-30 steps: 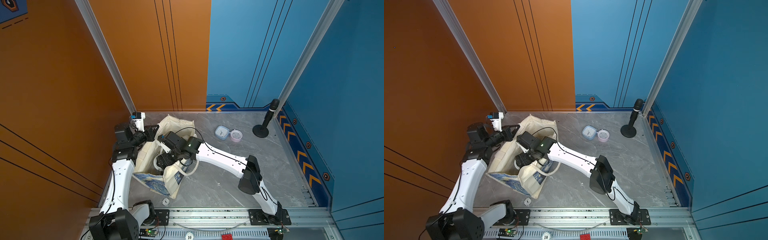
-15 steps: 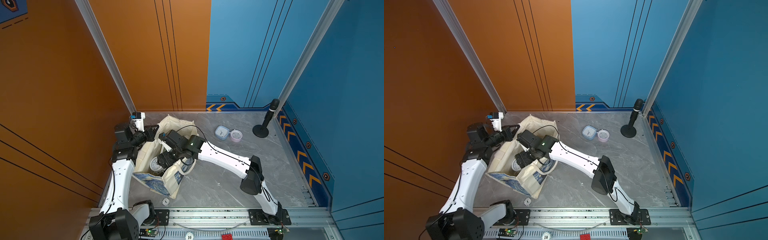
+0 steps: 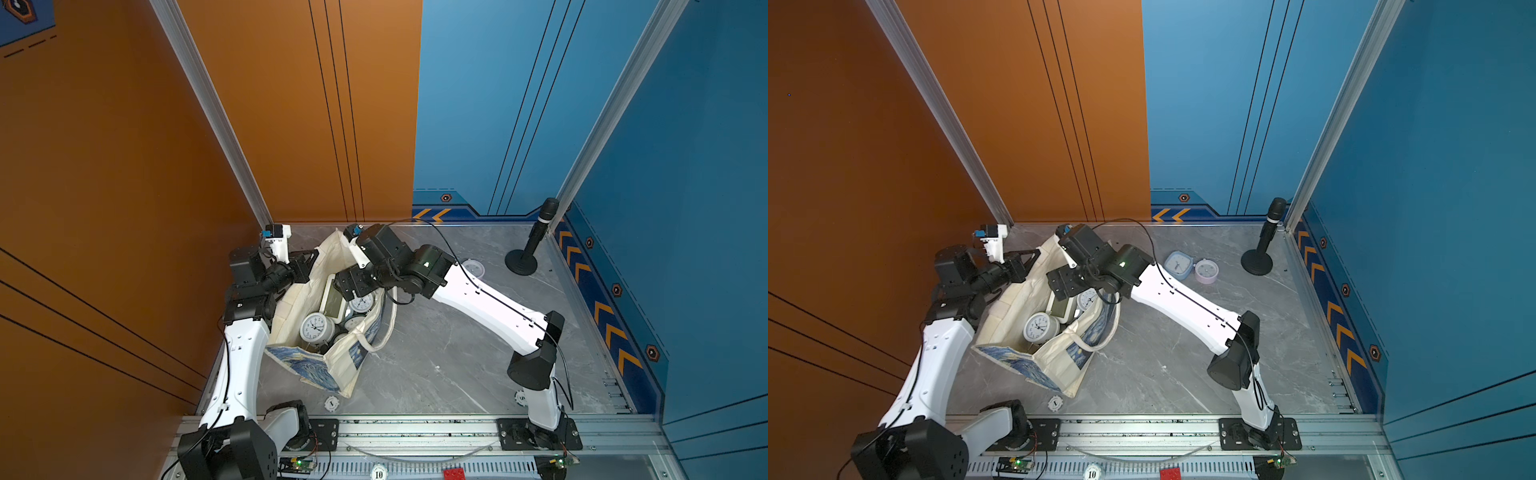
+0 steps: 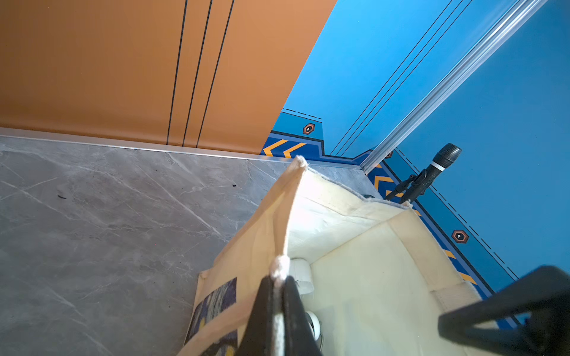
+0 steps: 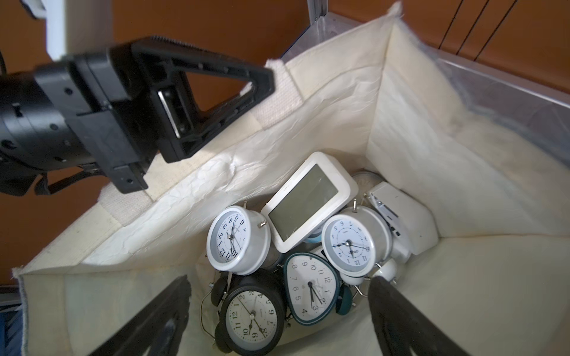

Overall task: Put the alarm clock into the canvas bag
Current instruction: Place the alarm at the canvas bag, then move the alarm to the center of the board, then pick up the alarm from the center of the board.

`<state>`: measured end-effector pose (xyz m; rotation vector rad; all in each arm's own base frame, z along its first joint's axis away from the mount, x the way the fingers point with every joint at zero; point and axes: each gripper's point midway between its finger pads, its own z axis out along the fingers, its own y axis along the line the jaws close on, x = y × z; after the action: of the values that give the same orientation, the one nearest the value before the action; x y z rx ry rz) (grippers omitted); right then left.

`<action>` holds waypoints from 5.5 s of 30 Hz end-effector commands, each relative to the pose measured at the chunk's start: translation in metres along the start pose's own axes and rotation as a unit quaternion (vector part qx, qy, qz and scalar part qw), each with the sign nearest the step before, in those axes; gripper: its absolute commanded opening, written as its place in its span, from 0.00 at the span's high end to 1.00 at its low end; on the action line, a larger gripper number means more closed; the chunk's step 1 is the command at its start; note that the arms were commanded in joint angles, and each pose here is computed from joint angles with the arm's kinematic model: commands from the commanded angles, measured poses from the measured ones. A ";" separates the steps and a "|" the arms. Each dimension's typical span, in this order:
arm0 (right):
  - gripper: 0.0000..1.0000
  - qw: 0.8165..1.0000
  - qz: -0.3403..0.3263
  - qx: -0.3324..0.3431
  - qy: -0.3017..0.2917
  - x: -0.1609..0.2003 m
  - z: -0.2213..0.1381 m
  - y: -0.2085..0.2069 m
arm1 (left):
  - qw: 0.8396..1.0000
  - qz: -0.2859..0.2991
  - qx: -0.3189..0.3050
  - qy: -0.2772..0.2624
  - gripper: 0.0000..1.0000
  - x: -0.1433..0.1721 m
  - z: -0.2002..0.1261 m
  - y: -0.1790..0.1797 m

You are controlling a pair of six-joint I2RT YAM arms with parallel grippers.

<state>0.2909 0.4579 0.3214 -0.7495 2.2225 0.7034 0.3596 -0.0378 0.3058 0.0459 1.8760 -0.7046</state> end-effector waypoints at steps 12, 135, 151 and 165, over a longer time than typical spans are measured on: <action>0.00 0.980 0.034 0.189 -0.061 -0.028 -0.063 -0.138 | 0.999 0.024 0.022 -0.022 1.00 -0.010 -0.006 -0.019; 0.22 0.862 0.491 -0.122 0.034 0.218 0.042 -0.340 | 0.999 0.029 0.001 -0.023 1.00 -0.007 -0.006 -0.010; 0.37 0.853 0.497 -0.149 0.046 0.225 0.059 -0.334 | 0.999 0.030 0.000 -0.023 1.00 -0.007 -0.006 -0.010; 0.61 0.858 0.494 -0.137 0.034 0.218 0.050 -0.337 | 0.999 0.031 0.000 -0.024 1.00 -0.008 -0.006 -0.010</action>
<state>0.4112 0.1967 0.0454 0.3078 2.4961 1.5639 0.3559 -0.0409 0.3065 0.0536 1.8703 -0.6873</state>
